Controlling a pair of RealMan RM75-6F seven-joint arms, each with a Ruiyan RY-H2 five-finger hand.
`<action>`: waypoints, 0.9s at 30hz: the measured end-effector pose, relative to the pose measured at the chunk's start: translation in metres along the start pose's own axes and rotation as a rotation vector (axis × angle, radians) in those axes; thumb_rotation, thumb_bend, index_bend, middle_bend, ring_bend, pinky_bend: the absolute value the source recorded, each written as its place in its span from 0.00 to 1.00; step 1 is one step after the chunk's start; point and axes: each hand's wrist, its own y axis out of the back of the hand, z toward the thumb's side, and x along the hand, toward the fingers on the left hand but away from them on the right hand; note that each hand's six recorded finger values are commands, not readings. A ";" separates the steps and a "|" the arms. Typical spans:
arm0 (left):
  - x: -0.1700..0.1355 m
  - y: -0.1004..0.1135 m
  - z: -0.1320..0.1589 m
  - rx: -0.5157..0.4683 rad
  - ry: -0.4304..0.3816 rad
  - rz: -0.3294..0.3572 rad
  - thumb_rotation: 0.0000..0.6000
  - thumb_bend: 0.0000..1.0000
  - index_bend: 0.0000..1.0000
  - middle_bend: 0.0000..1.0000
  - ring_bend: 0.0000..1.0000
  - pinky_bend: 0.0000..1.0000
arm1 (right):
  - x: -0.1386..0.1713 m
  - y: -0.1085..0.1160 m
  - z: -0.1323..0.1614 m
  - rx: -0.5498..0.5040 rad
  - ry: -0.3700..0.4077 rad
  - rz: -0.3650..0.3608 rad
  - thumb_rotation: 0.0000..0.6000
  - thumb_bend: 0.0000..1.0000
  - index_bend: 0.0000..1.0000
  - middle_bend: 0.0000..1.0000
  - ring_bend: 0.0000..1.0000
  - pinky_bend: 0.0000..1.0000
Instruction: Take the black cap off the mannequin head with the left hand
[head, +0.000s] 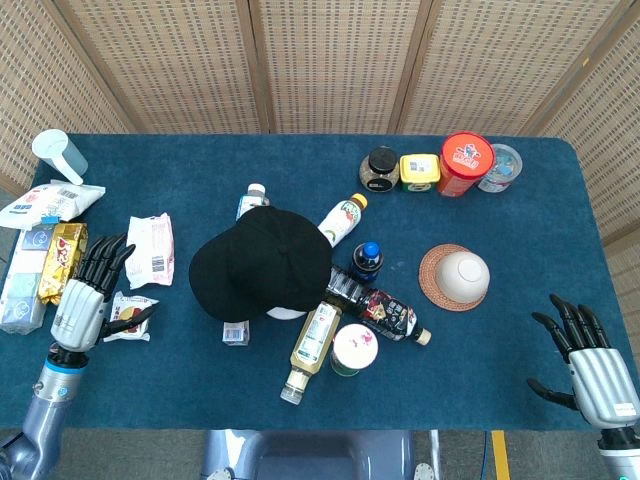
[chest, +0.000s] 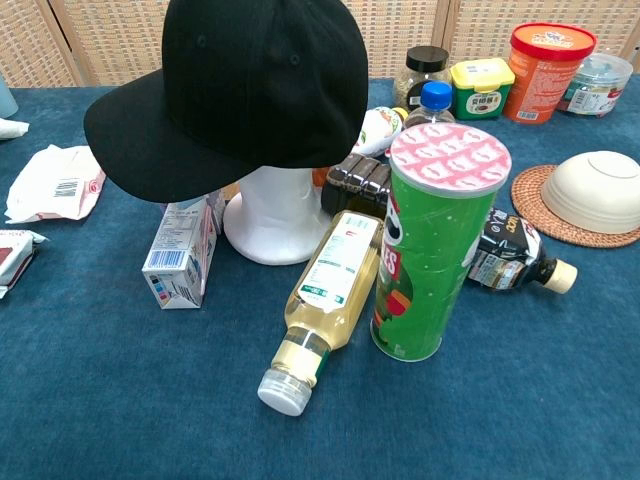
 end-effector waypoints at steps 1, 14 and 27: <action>0.003 -0.004 0.003 -0.005 0.000 -0.002 1.00 0.09 0.00 0.00 0.00 0.02 | 0.000 0.000 0.000 0.000 -0.001 0.001 1.00 0.12 0.17 0.00 0.00 0.00; 0.034 -0.039 0.033 -0.054 -0.008 0.010 1.00 0.09 0.00 0.00 0.00 0.02 | -0.001 -0.004 0.000 -0.003 0.001 0.017 1.00 0.12 0.17 0.00 0.00 0.00; 0.048 -0.061 0.043 -0.047 0.004 -0.011 1.00 0.09 0.00 0.00 0.00 0.02 | -0.001 -0.004 -0.002 -0.013 -0.002 0.020 1.00 0.12 0.17 0.00 0.00 0.00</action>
